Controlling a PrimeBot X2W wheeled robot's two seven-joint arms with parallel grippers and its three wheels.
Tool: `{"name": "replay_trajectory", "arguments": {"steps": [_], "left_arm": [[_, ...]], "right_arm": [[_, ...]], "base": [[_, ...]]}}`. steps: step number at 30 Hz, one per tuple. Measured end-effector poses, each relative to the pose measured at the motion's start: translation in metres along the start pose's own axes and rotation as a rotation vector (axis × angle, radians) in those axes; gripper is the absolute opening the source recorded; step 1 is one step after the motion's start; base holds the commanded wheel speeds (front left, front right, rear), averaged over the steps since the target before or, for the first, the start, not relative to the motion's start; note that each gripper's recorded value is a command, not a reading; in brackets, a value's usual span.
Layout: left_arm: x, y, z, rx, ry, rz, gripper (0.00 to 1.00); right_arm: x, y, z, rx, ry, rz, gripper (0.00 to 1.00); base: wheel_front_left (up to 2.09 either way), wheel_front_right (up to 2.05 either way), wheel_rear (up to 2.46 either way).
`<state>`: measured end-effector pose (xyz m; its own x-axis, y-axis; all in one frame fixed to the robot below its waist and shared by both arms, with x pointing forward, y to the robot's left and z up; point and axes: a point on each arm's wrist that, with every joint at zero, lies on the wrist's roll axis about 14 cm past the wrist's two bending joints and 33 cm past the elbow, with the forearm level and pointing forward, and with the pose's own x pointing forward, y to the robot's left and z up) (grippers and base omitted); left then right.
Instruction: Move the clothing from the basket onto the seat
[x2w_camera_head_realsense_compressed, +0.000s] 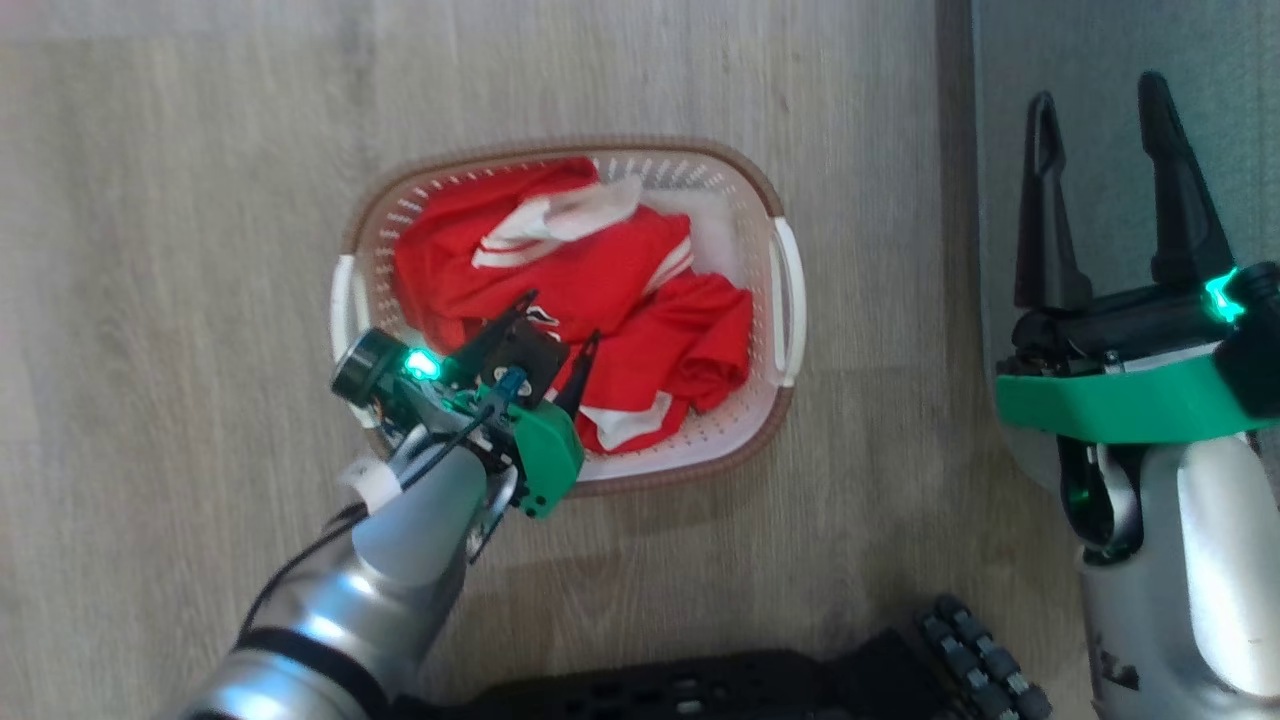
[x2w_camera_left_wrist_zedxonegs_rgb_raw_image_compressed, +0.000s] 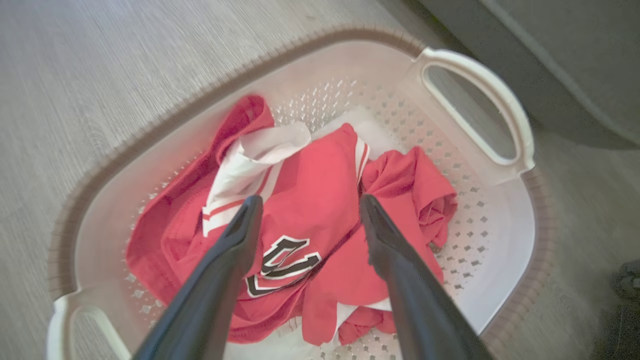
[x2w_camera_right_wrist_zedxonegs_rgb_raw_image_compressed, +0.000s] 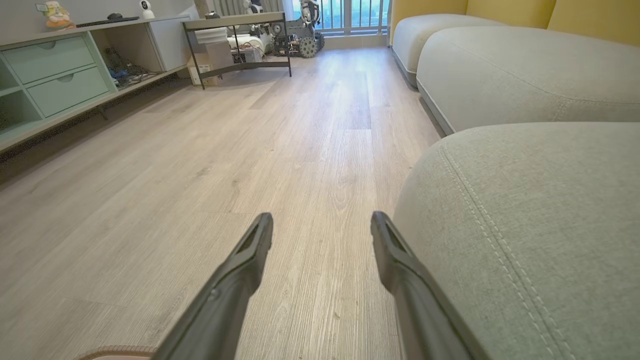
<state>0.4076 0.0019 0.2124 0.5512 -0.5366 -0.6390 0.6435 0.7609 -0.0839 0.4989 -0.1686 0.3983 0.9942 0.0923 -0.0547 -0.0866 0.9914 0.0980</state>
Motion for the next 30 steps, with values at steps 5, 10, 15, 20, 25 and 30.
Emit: {"name": "replay_trajectory", "arguments": {"steps": [5, 10, 15, 20, 25, 30], "left_arm": [[0.019, 0.001, -0.026, 0.035, 0.081, -0.033, 1.0], [0.034, 0.015, -0.04, 0.047, 0.125, 0.005, 1.0], [0.04, 0.023, -0.059, 0.059, 0.184, 0.026, 1.0], [0.038, 0.024, -0.078, 0.056, 0.244, 0.026, 0.75], [0.041, 0.025, -0.069, 0.052, 0.227, 0.02, 0.0], [0.039, 0.025, -0.051, 0.059, 0.183, 0.019, 0.0]], "right_arm": [[0.002, -0.005, -0.018, -0.007, 0.036, -0.005, 1.0], [0.007, -0.007, -0.027, -0.014, 0.041, -0.005, 1.0], [0.008, -0.007, -0.037, -0.012, 0.063, 0.0, 1.0], [0.006, -0.01, -0.041, -0.01, 0.074, -0.007, 1.0], [0.005, -0.01, -0.037, -0.004, 0.067, -0.011, 1.0], [0.005, -0.009, -0.029, -0.001, 0.054, -0.008, 1.0]], "base": [[0.0, 0.0, 0.0], [0.0, 0.0, 0.0], [0.0, 0.0, 0.0], [0.0, 0.0, 0.0], [0.0, 0.0, 0.0], [0.0, 0.0, 0.0]]}}
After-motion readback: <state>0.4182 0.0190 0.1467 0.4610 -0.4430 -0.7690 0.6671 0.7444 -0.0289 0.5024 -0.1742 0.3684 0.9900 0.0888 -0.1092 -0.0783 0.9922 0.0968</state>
